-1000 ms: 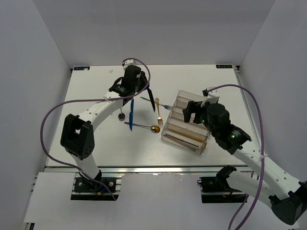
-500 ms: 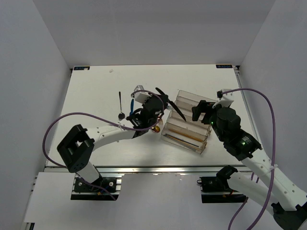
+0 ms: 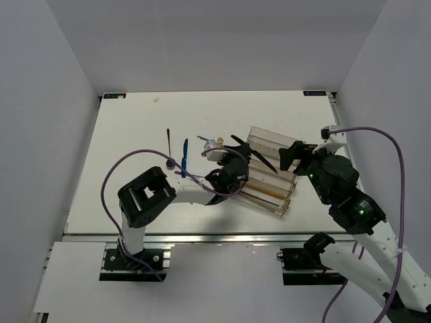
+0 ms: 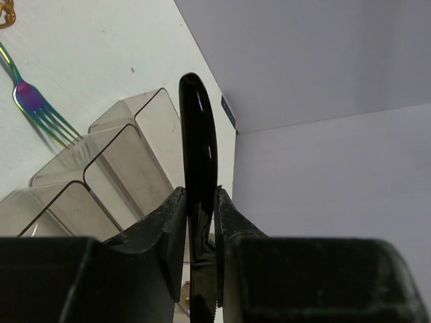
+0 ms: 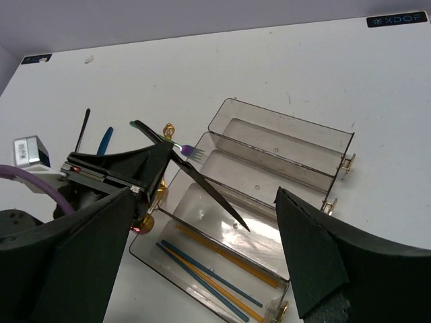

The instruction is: Sort the eating utensils into containers

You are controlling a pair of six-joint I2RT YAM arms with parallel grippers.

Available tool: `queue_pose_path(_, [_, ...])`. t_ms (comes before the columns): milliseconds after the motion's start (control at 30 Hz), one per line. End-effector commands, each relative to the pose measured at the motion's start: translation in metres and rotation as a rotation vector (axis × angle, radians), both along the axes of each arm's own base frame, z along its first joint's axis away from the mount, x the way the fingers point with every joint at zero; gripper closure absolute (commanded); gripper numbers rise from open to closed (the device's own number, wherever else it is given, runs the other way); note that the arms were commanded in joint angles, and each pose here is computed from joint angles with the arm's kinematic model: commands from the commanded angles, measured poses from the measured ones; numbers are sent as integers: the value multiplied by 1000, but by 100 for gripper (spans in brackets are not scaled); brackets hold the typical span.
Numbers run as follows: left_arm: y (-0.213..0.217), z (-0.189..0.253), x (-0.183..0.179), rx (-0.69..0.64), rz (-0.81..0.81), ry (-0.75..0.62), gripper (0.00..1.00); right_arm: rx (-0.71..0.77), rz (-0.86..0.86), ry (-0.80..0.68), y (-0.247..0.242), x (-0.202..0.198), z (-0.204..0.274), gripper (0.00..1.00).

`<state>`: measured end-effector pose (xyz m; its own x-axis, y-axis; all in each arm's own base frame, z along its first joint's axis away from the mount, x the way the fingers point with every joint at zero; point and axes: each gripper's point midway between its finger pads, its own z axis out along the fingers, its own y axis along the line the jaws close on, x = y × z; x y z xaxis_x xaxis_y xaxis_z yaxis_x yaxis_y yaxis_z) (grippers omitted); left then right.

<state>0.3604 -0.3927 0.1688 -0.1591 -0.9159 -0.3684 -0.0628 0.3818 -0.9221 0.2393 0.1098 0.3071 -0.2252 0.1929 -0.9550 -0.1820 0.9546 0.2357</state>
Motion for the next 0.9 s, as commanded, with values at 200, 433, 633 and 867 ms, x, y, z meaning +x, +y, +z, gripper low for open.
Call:
queue_pose_path(200, [-28,19,-8,-143,5,-59,100,-8,-2,-64,-11,-8,30,11])
queue_pose_path(433, [-38,10,-13,-149,-12,-43,100,-16,5,-60,-10,-9,26,11])
queue_pose_path(633, [-46,-5,-22,-161,-33,-16,100,-13,16,-60,-8,-9,26,11])
queue_pose_path(867, [-51,-8,-28,-159,-42,-15,97,-11,20,-64,-9,-11,26,11])
